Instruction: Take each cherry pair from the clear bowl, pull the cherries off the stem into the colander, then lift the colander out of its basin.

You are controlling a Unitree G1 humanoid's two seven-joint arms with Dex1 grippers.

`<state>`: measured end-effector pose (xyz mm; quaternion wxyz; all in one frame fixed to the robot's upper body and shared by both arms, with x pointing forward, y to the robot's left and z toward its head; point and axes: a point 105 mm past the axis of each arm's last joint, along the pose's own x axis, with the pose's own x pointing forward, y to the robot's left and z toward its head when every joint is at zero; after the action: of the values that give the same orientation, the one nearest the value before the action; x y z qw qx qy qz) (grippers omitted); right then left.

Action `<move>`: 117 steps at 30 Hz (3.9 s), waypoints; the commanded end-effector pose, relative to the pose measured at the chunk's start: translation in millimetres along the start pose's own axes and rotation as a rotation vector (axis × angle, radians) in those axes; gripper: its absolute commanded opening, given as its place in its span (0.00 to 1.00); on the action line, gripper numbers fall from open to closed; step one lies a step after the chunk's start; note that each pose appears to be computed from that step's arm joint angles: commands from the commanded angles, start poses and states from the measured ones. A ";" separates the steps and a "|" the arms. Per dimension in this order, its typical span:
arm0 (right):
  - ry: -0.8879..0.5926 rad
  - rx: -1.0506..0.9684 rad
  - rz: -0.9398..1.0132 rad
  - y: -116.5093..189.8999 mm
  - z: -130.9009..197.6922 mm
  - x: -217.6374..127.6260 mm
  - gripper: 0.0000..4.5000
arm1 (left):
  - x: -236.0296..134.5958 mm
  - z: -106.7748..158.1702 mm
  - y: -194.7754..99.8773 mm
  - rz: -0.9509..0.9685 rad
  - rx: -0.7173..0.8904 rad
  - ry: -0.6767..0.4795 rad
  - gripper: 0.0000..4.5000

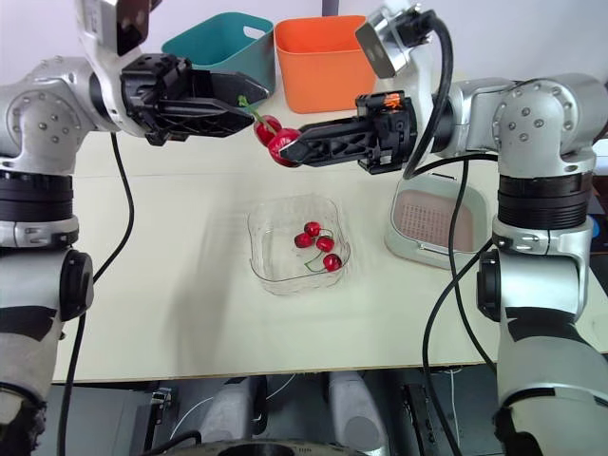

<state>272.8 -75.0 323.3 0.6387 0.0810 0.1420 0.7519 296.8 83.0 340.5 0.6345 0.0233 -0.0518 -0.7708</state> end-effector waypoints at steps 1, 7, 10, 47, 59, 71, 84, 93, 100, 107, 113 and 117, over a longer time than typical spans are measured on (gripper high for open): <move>-0.005 -0.048 0.016 10.4 6.6 -0.9 0.24 | 3.0 13.9 -9.9 -0.038 0.046 -0.020 0.29; -0.015 -0.044 0.015 10.0 7.3 -0.8 0.24 | 4.3 17.2 -9.5 -0.031 0.038 -0.037 0.01; -0.021 -0.050 0.007 8.5 6.8 -1.5 0.24 | 3.1 18.0 -9.3 -0.019 0.043 -0.031 0.01; 0.159 -0.301 -0.605 -28.1 21.5 -12.3 0.99 | -9.1 0.5 27.1 0.354 0.129 0.149 0.00; 0.164 -0.279 -0.561 -42.8 20.7 6.8 0.99 | -2.0 -4.6 24.8 0.314 0.141 0.153 0.00; 0.164 -0.281 -0.543 -42.7 22.9 10.8 0.95 | -4.4 -5.3 26.8 0.327 0.141 0.150 0.00; 0.190 -0.281 -0.550 -49.2 15.1 10.5 0.31 | -1.3 0.0 28.2 0.329 0.136 0.115 0.00; 0.197 -0.280 -0.546 -48.0 13.6 9.0 0.27 | -2.6 2.2 30.2 0.338 0.141 0.106 0.00; 0.255 -0.243 -0.543 -48.5 -6.3 3.4 0.27 | -8.1 14.3 33.7 0.364 0.163 0.072 0.00; 0.290 -0.191 -0.567 -50.2 -27.8 -4.2 0.27 | -12.6 19.1 37.6 0.389 0.156 0.053 0.00; 0.194 -0.220 -0.716 -47.7 -8.3 -46.4 0.27 | -14.6 -0.4 40.1 0.409 0.175 0.128 0.00; 0.206 -0.181 -0.946 -55.4 -20.5 -109.6 0.27 | -18.0 -19.7 47.0 0.451 0.206 0.223 0.00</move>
<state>335.9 -164.4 285.1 0.8856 -0.1135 0.1786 0.4134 352.8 93.4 316.6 0.7916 0.1276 -0.0426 -0.5960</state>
